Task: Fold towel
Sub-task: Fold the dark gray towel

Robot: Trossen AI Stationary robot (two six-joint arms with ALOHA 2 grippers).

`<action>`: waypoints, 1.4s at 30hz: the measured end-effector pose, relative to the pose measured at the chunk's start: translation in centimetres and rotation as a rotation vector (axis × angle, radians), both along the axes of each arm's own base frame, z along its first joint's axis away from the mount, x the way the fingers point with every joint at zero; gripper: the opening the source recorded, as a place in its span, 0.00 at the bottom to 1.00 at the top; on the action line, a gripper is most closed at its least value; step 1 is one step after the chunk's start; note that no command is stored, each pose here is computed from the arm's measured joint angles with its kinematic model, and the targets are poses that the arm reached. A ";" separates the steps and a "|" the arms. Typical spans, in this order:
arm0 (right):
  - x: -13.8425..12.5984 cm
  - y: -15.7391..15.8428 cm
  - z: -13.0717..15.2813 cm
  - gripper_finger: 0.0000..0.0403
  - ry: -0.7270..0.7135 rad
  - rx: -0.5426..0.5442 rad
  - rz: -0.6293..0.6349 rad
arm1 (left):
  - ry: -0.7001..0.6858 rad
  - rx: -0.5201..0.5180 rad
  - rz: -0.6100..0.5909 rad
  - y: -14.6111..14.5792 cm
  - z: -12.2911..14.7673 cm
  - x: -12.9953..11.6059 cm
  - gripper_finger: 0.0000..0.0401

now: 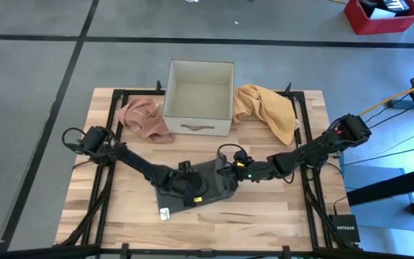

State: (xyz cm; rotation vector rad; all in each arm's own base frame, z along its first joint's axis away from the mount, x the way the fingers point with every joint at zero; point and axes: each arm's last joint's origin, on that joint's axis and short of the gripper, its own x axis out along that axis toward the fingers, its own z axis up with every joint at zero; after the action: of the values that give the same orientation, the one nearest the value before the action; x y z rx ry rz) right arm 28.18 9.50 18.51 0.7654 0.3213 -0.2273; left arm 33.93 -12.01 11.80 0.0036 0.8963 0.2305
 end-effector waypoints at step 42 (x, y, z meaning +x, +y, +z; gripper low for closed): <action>5.0 -0.1 -0.5 0.01 0.051 0.010 0.145 | 0.151 -0.100 0.062 -2.8 1.3 -7.9 0.33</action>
State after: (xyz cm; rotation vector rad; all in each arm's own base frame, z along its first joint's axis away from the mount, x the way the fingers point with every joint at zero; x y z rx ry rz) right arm 33.15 9.39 17.97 0.7431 0.4249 -0.1094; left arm 26.00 -14.79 13.11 -0.1008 1.0587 0.2455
